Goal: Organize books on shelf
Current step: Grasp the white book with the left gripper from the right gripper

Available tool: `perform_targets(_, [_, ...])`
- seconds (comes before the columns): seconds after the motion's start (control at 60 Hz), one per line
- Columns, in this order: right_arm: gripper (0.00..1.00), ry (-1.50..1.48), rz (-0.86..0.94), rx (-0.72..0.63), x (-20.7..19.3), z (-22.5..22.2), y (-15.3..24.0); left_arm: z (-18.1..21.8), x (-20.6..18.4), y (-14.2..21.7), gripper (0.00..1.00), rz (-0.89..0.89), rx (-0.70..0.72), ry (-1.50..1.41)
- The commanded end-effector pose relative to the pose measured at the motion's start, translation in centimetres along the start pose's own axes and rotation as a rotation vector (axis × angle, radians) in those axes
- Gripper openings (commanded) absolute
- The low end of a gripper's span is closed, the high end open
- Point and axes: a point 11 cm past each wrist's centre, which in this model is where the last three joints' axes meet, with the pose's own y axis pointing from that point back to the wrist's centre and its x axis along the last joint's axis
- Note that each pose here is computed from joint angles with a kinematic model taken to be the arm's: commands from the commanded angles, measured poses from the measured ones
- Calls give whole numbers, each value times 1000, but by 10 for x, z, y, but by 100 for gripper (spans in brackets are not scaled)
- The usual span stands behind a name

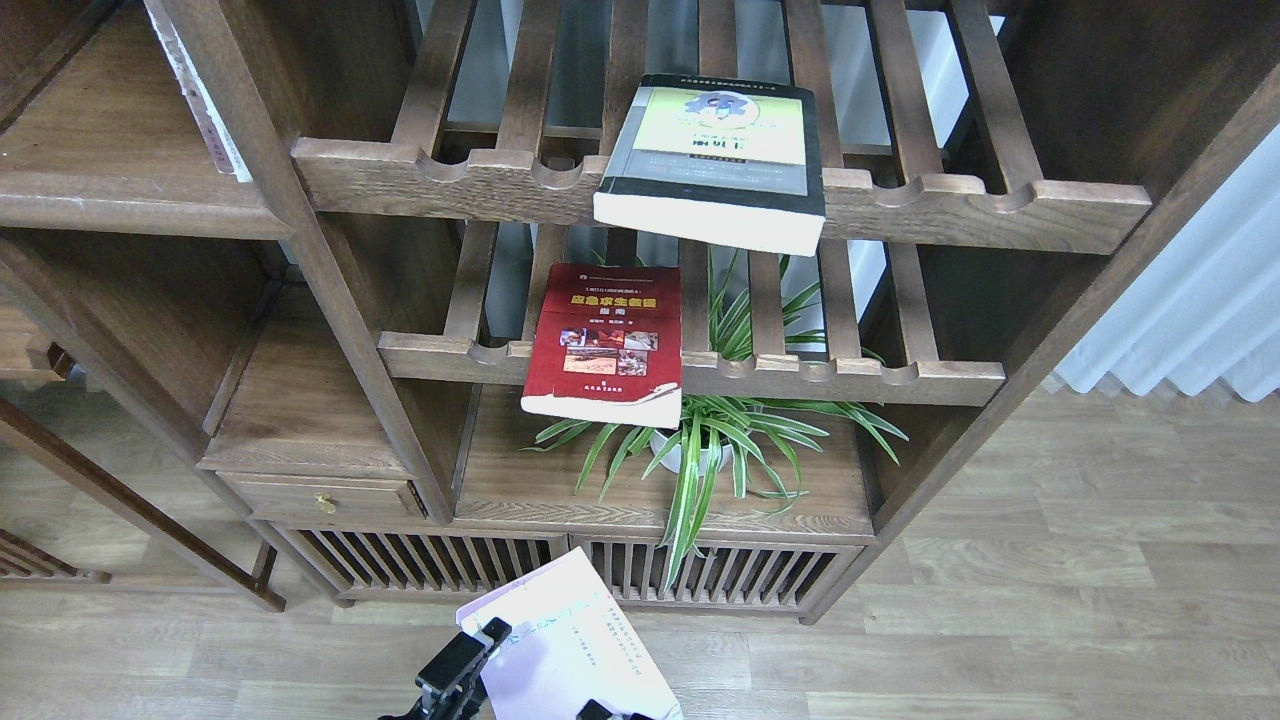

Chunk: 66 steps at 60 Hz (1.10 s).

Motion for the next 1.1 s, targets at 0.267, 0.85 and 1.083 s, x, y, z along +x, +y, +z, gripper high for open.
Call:
perform_targets(0.267, [8,-5,25,-13,8,11,8,-15,-5,-6,50,-13,43,-5])
perform_targets(0.85, [10,6,44,-3,13,6,10,-9,-5,-5,6,-15,27,-20])
perform_targets(1.083, [11,39,23,16,5,-14,0,3,1,8,6,10,36,-58])
